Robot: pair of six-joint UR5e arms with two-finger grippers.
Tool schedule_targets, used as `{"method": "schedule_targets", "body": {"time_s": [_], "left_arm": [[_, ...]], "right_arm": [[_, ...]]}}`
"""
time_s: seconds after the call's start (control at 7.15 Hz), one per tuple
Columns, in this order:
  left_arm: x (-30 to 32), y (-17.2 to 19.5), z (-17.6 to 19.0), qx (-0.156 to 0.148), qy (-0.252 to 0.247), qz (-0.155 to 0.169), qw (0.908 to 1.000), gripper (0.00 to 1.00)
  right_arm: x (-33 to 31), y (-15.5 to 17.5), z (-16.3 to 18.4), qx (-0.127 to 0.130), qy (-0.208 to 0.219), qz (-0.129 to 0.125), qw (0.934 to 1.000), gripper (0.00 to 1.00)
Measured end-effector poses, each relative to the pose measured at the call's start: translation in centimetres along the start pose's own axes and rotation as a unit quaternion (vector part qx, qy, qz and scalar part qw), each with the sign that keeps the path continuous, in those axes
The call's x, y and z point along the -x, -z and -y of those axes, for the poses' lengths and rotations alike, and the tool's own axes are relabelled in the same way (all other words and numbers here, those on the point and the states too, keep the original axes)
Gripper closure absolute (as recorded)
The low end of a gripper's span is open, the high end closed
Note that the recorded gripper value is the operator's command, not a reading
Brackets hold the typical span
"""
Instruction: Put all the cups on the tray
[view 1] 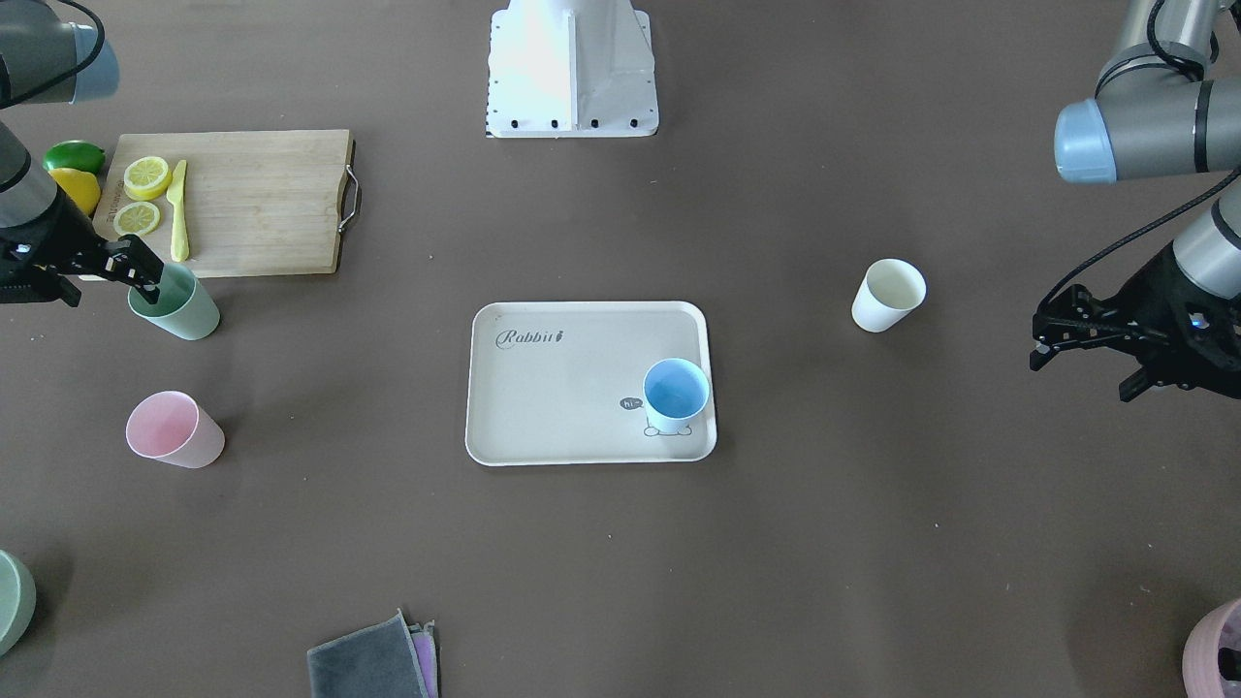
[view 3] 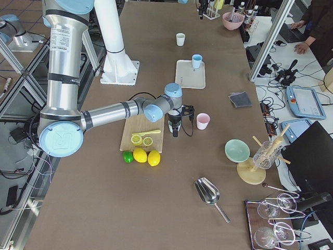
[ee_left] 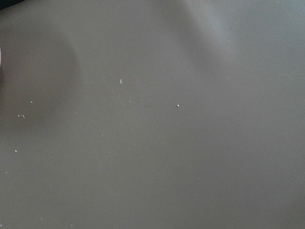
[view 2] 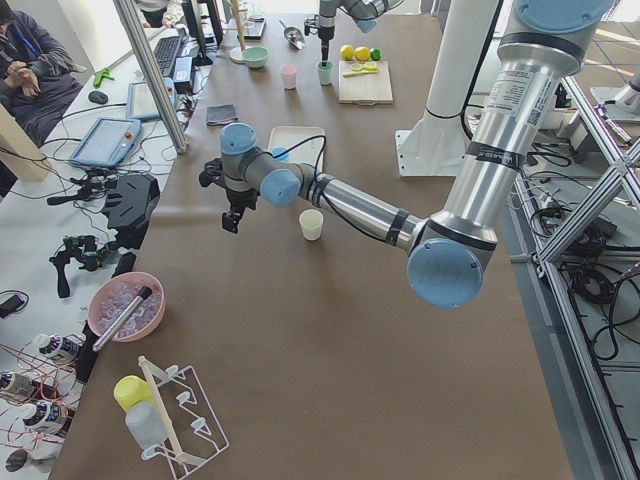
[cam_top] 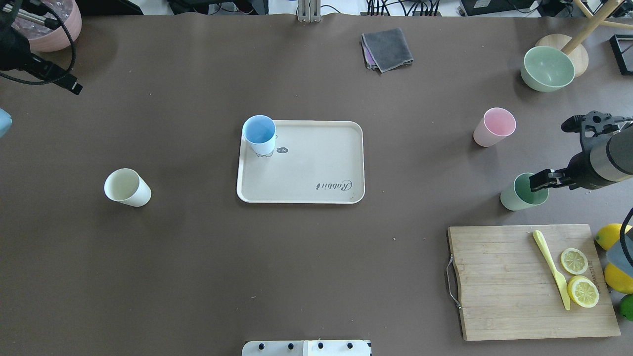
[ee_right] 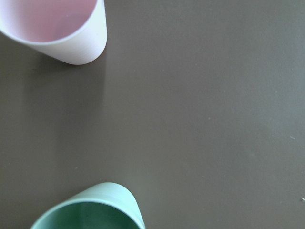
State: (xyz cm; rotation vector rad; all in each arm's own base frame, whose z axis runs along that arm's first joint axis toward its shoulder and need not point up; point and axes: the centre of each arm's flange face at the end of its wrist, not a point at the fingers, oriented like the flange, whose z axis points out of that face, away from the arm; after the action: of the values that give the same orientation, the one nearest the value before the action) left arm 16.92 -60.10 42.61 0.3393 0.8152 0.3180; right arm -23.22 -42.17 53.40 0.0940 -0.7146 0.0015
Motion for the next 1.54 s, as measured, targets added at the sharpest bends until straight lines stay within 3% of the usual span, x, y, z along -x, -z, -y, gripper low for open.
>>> {"method": "schedule_targets", "body": {"time_s": [0.14,0.7,0.98,1.26,1.54], "left_arm": [[-0.1,0.0,0.0,0.0,0.001,0.0,1.0,0.01],[-0.2,-0.1,0.2,-0.001,0.003,0.001,1.0,0.01],[-0.2,-0.1,0.3,-0.001,0.003,0.001,1.0,0.01],[-0.3,-0.1,0.3,-0.001,0.004,0.002,1.0,0.01],[-0.3,-0.1,0.4,-0.001,0.006,0.001,1.0,0.01]], "right_arm": [[0.6,-0.5,-0.2,0.002,-0.001,-0.002,1.0,1.0],[2.8,0.2,0.0,-0.002,-0.003,0.017,0.9998,1.0],[7.2,2.2,2.1,-0.009,-0.044,0.053,0.9976,1.0],[14.8,4.2,4.4,-0.004,-0.112,0.079,0.9906,1.0],[26.5,5.6,5.5,0.001,-0.174,0.079,0.9816,1.0]]}}
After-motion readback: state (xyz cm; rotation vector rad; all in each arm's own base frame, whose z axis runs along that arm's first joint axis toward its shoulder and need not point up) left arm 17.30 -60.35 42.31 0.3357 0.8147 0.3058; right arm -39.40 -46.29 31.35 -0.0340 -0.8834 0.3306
